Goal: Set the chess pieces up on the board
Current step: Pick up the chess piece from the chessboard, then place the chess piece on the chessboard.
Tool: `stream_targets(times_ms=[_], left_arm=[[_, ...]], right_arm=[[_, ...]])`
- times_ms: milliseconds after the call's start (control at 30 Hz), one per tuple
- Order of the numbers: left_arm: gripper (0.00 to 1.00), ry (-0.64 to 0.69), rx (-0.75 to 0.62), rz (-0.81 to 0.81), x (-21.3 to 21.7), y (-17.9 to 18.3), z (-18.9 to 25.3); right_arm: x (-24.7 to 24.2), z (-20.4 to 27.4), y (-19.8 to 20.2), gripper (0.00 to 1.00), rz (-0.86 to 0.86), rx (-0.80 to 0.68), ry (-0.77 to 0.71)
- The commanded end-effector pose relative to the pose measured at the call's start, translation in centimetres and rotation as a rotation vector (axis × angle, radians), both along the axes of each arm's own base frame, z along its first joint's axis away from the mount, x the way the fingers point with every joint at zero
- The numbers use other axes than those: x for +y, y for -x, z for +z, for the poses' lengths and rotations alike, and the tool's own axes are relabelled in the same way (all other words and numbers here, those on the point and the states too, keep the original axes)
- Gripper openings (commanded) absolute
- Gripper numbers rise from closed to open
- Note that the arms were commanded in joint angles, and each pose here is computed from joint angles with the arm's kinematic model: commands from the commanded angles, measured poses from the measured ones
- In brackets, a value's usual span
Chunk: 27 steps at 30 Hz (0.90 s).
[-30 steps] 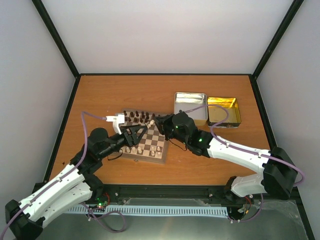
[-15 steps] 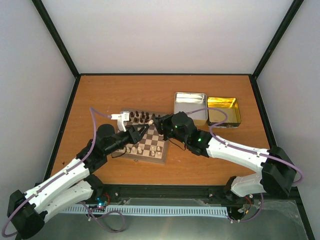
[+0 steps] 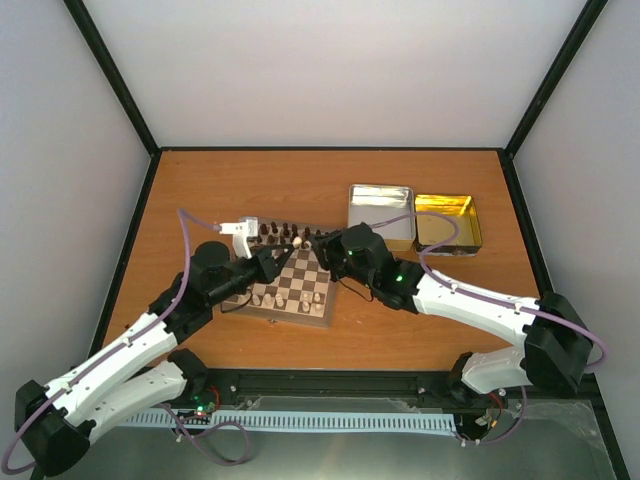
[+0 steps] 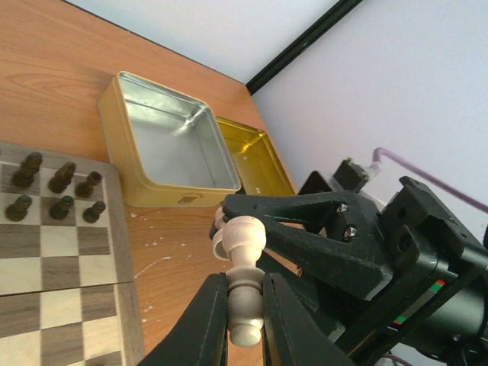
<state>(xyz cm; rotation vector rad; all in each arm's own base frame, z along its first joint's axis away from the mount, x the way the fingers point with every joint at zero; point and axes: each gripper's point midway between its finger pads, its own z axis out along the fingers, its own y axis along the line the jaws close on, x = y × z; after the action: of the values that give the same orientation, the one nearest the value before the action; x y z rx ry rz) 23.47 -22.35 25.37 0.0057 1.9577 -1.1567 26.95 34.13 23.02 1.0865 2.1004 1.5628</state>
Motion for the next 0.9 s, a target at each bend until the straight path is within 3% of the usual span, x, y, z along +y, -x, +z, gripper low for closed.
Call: stream_targets(times_ms=[0, 233, 433, 867], left_arm=[[0.01, -0.154, -0.005, 0.028, 1.6, 0.2, 0.6], [0.01, -0.582, 0.227, -0.070, 4.6, 3.1, -4.9], [0.01, -0.886, 0.393, 0.017, 9.3, 3.8, -5.6], [0.00, -0.834, 0.442, -0.371, 2.6, 5.7, -7.5]], right_arm=[[-3.4, 1.0, -1.3, 0.03, -0.088, -0.153, 0.195], [-9.1, 2.3, -1.7, 0.03, -0.141, -0.371, 0.593], [-14.2, -0.1, -0.1, 0.03, -0.214, -0.330, 0.726], [-17.2, -1.8, 1.2, 0.03, -0.256, -0.280, 0.774]])
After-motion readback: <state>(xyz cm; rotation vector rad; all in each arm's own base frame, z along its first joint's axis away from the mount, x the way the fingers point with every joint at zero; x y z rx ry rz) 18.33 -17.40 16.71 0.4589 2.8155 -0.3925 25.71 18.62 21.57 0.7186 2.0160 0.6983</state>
